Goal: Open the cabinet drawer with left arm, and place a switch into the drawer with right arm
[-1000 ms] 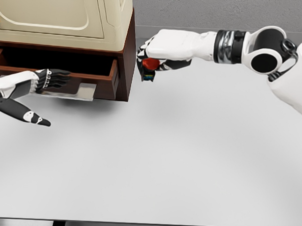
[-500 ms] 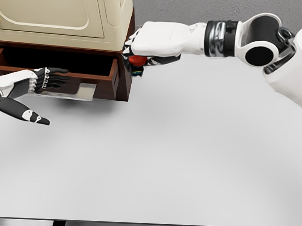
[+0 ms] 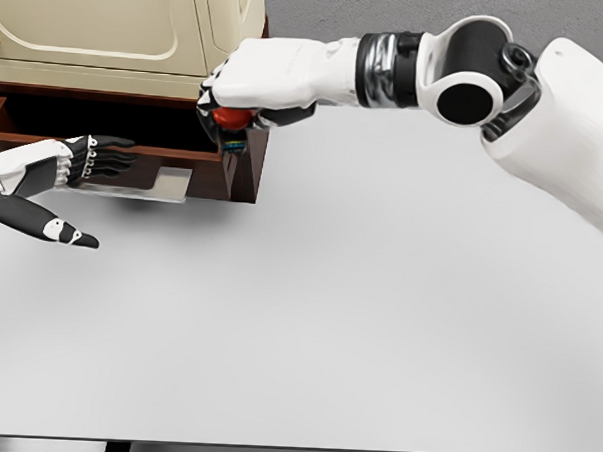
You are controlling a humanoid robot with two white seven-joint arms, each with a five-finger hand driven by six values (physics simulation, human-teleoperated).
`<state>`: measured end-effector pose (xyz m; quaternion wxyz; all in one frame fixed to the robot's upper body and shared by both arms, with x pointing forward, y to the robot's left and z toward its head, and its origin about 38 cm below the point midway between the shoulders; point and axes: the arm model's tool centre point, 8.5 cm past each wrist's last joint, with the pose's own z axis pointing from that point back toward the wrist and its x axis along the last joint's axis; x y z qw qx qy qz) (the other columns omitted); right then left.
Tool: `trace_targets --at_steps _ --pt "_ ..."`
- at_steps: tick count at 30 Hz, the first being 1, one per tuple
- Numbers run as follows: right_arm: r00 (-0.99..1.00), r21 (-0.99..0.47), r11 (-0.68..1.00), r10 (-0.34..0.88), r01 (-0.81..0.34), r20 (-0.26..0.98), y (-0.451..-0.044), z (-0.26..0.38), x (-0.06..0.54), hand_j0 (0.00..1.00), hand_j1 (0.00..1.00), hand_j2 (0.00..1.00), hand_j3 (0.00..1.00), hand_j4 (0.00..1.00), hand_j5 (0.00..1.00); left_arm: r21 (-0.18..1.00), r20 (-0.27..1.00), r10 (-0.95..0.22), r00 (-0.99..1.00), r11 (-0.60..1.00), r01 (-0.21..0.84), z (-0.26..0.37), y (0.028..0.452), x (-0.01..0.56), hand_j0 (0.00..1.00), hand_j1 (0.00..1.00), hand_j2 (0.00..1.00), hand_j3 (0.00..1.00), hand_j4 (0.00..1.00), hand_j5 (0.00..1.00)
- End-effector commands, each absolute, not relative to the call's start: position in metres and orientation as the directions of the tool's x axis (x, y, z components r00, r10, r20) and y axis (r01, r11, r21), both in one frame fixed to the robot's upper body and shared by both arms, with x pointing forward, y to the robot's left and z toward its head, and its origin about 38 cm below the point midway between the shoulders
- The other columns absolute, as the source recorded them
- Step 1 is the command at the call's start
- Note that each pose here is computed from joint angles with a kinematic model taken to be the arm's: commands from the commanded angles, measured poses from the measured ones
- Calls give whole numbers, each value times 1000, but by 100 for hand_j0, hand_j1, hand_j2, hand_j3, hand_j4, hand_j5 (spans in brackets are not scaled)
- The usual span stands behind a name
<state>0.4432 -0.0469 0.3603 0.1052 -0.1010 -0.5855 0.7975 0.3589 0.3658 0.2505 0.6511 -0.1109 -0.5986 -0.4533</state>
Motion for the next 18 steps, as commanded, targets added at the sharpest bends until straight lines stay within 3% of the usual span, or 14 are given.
trace_targets --at_steps 1,18 --pt "-957 -956 -287 290 -59 -28 -42 360 443 48 48 48 48 48 48 469 820 -556 -134 519 714 239 376 359 93 93 93 93 93 93" --pt "-954 -951 -305 298 -61 -34 -14 365 451 48 48 48 48 48 48 465 821 -556 -128 522 715 237 377 358 85 85 85 85 85 85"
